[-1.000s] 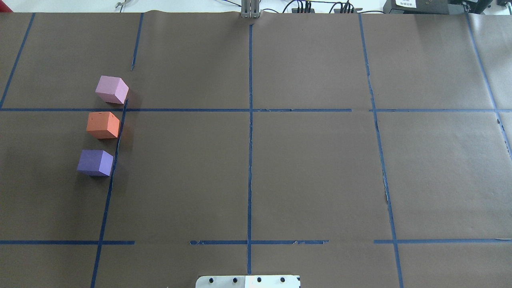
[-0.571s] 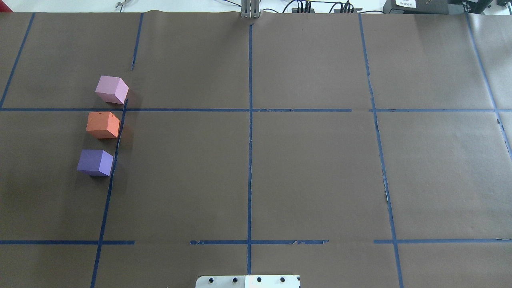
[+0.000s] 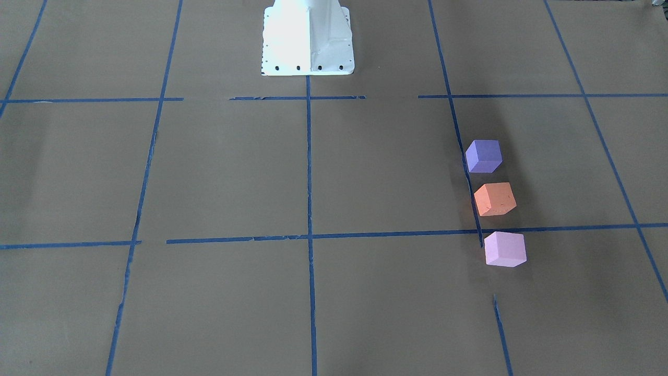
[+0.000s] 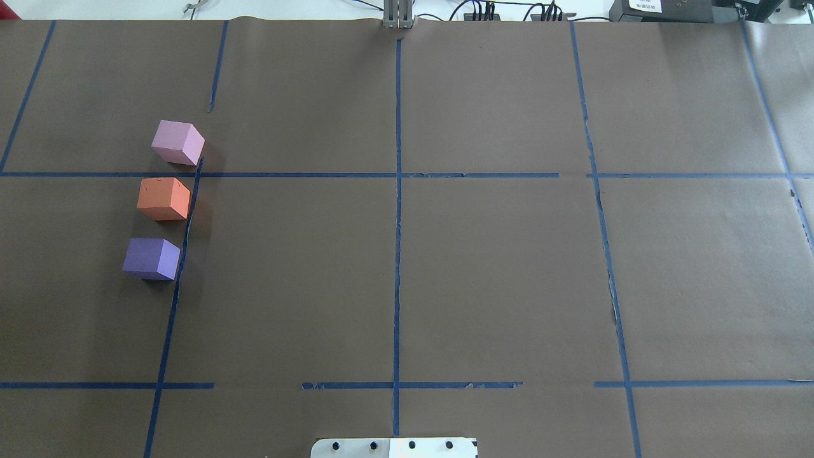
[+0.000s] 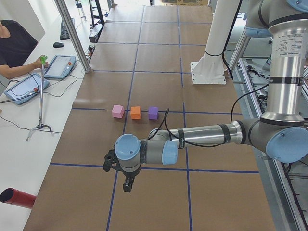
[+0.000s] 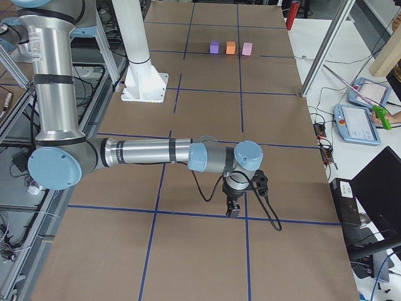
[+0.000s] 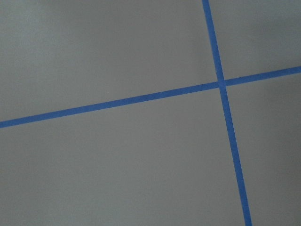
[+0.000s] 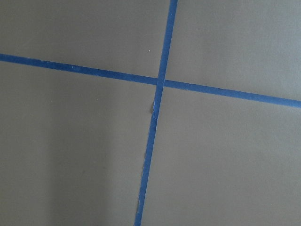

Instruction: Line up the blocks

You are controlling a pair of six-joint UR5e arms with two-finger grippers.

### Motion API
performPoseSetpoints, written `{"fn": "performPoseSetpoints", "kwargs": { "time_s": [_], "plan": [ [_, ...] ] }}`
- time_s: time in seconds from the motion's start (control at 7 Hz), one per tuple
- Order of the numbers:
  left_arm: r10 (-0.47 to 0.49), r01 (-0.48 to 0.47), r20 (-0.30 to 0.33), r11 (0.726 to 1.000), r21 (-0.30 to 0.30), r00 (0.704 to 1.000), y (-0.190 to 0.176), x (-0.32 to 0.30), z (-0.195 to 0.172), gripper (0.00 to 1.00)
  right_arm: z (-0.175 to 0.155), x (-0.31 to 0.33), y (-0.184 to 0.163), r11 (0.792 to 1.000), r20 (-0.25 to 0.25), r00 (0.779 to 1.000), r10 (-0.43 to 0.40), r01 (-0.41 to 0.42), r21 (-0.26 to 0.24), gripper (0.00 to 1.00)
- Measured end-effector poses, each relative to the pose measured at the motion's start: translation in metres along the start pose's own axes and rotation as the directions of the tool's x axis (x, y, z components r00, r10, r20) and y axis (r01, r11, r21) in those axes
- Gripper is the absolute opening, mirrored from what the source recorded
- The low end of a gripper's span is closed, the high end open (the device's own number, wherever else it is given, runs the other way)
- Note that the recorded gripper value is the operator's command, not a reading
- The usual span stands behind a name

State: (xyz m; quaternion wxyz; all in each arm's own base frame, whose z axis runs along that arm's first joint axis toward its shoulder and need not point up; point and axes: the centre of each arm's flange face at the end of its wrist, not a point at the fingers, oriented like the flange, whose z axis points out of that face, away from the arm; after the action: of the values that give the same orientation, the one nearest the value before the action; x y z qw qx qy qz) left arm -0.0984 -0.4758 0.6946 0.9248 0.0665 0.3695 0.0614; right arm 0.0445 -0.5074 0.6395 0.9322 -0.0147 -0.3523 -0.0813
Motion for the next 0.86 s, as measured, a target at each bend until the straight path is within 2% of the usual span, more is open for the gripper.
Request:
{"fn": "performPoseSetpoints", "kwargs": {
  "time_s": [0.43,0.86],
  "plan": [
    [-0.075,0.075,0.004,0.996,0.042,0.997,-0.013,0.031,-0.032,1.0,0.0,0.0,0.0,1.0,0.0,1.0,0.0,0.0,0.0,1.0],
    [-0.122,0.122,0.0,0.992,0.041,0.993,-0.013,0.032,-0.032,1.0,0.0,0.0,0.0,1.0,0.0,1.0,0.0,0.0,0.0,1.0]
  ]
}}
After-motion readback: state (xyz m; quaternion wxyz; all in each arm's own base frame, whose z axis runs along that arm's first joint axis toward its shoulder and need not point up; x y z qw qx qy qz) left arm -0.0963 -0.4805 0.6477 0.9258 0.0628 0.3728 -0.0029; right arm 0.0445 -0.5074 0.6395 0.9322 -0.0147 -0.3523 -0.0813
